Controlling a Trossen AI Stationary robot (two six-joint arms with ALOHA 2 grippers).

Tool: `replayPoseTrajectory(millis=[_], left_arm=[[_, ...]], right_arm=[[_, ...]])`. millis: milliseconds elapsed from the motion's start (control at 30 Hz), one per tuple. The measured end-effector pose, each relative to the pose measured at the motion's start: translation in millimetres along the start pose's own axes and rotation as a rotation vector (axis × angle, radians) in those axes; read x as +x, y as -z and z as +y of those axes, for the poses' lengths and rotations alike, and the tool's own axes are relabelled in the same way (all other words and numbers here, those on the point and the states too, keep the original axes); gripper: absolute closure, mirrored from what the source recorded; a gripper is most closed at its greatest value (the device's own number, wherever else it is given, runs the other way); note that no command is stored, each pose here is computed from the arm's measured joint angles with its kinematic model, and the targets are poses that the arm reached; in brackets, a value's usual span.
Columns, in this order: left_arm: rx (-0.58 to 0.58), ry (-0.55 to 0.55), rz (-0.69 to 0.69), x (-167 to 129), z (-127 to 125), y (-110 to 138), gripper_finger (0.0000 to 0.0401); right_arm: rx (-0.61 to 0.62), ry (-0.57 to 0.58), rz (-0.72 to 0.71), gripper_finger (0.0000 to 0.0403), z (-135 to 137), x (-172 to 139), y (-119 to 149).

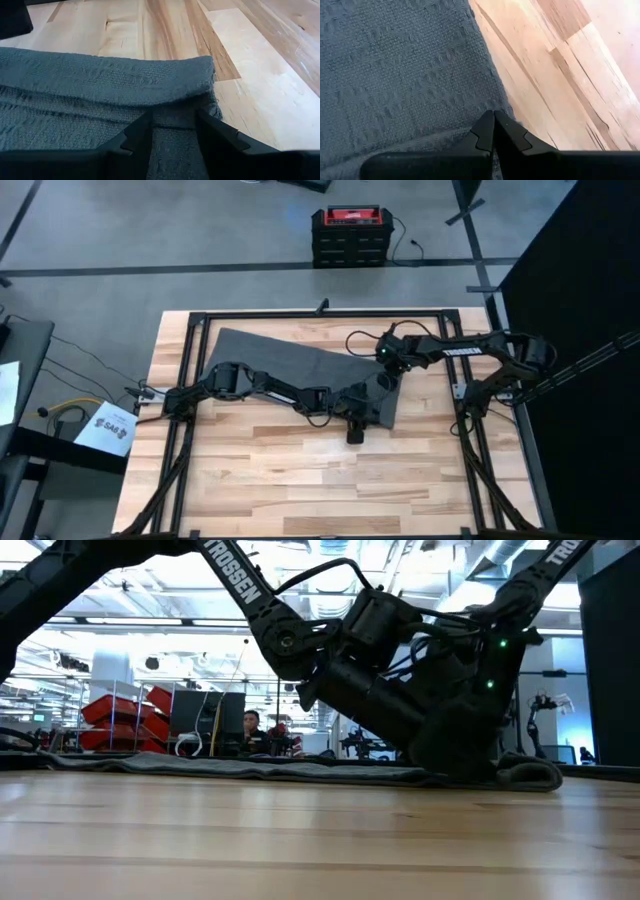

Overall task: Roll towel
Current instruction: Roll the gray towel

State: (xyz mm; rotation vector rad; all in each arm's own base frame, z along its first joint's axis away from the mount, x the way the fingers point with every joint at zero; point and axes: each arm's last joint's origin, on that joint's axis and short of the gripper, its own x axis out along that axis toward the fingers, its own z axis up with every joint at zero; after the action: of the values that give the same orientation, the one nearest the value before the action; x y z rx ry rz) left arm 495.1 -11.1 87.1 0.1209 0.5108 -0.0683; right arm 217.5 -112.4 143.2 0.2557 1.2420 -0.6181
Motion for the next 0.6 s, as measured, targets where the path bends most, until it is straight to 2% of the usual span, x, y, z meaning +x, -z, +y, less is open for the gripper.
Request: replayPoseTrajectory(millis=[233,367,500,600], left_arm=[[-0.001,0.0,0.0,0,0,0,0.0268],[-0.002,-0.001,0.001,0,0,0,0.0268],[-0.003,-0.001,0.002,0,0,1,0.0268],[-0.003,-0.001,0.001,0,0,1,0.0268]], right_arm=[[-0.002,0.0,-0.029,0.0403,0,-3,-2],[-0.016,0.016,-0.111,0.0403,-2,-25,-2],[0.0,0.012,-0.144,0.0403,-8,-52,9],[0.034,0.01,-0.149,0.0403,-11,-56,20]])
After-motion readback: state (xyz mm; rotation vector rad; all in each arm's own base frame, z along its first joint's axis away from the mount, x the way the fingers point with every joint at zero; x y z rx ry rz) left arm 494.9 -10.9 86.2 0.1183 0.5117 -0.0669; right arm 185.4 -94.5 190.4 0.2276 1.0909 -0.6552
